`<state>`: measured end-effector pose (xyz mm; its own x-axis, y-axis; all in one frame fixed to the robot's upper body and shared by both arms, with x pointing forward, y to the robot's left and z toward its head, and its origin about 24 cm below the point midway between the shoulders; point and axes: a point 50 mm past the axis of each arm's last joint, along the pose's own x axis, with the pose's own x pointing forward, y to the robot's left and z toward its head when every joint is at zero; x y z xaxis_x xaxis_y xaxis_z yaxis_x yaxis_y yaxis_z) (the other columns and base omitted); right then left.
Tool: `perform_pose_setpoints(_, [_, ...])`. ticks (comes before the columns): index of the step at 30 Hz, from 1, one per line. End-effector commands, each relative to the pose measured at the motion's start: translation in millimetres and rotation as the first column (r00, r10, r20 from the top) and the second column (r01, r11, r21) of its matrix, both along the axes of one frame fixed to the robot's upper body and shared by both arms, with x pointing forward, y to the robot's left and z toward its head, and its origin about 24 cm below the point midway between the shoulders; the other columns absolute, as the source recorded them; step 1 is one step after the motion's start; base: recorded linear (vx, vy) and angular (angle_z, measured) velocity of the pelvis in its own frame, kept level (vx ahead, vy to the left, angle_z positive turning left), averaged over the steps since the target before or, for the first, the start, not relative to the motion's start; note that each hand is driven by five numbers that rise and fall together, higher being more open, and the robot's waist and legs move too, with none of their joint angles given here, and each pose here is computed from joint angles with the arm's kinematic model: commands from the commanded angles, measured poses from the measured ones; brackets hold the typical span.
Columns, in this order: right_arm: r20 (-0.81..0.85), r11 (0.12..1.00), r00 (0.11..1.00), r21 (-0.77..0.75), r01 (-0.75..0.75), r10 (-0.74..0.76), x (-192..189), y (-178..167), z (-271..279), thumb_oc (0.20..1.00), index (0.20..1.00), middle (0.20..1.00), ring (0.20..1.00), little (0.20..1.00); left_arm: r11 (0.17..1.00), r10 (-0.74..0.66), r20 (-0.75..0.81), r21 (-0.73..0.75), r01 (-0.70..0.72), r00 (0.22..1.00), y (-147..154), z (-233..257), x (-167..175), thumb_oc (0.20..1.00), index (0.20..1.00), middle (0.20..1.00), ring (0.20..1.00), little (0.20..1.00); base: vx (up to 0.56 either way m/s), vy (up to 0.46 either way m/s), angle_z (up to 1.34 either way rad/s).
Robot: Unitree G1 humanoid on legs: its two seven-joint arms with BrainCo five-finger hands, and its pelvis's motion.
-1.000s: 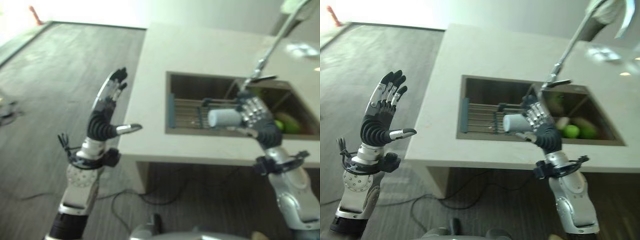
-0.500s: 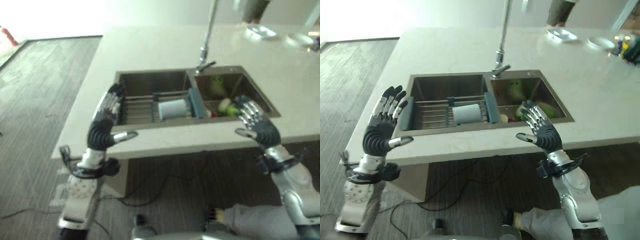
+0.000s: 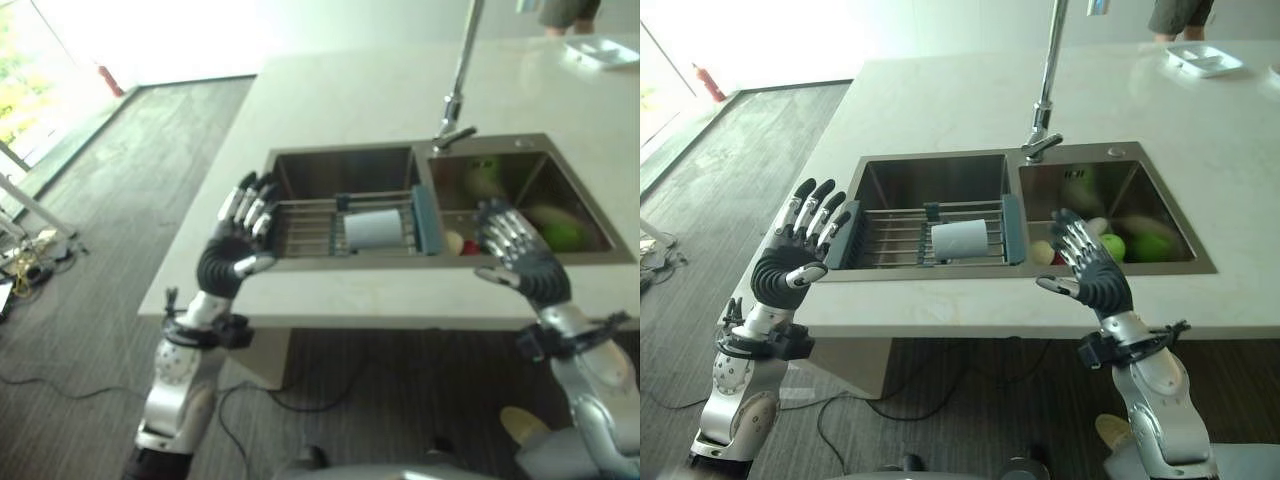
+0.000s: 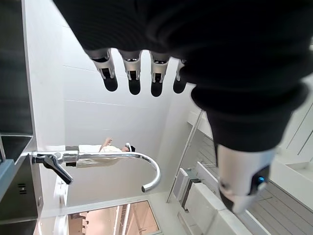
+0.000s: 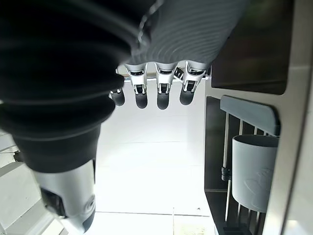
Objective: Place the dishes in the dishwasher.
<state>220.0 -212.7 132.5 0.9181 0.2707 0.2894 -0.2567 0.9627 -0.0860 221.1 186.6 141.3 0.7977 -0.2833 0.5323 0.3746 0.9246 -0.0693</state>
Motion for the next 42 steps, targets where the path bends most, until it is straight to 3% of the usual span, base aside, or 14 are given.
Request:
perform_pose_setpoints(1, [0.148,0.999,0.988,-0.013,-0.033,0.034,-1,2,26,1.0,1.0,1.0,1.0,1.0,0.996,0.003,0.133,0.089,-0.015,0.991,4,24,3,1.0,1.0,1.0,1.0,1.0,0.12,0.375,-0.26])
perform_pose_setpoints(8, [0.133,0.996,0.987,-0.007,-0.085,0.086,5,13,22,1.0,1.0,1.0,1.0,1.0,0.984,0.001,0.156,0.177,-0.029,0.988,1,31,10,1.0,1.0,1.0,1.0,1.0,0.07,0.211,-0.36])
perform_pose_setpoints(14, [0.142,0.996,0.987,-0.05,-0.069,0.075,4,7,25,1.0,1.0,1.0,1.0,1.0,0.969,0.099,0.135,0.212,-0.127,0.986,9,27,8,1.0,1.0,1.0,1.0,1.0,0.1,-0.151,0.04])
perform_pose_setpoints(28, [0.115,0.996,0.993,-0.083,-0.027,0.037,2,0,28,1.0,1.0,1.0,1.0,1.0,0.926,0.119,0.146,0.34,-0.163,0.982,16,25,3,1.0,1.0,1.0,1.0,1.0,0.09,-0.087,0.01])
perform_pose_setpoints(33, [0.11,0.994,0.993,-0.101,-0.037,0.048,5,3,29,1.0,1.0,1.0,1.0,1.0,0.786,0.13,0.15,0.587,-0.194,0.98,13,25,19,1.0,1.0,1.0,1.0,1.0,0.03,-0.01,0.03])
perform_pose_setpoints(37, [0.108,0.991,0.992,-0.117,-0.059,0.071,13,5,34,1.0,1.0,1.0,1.0,1.0,0.543,0.222,0.182,0.793,-0.277,0.958,27,30,47,1.0,1.0,1.0,1.0,1.0,0.0,0.035,-0.13])
perform_pose_setpoints(42, [0.092,0.985,0.99,-0.145,-0.095,0.109,18,7,36,1.0,1.0,1.0,1.0,1.0,0.429,0.358,0.03,0.883,-0.192,0.933,45,22,82,1.0,1.0,1.0,1.0,1.0,0.0,0.055,-0.21])
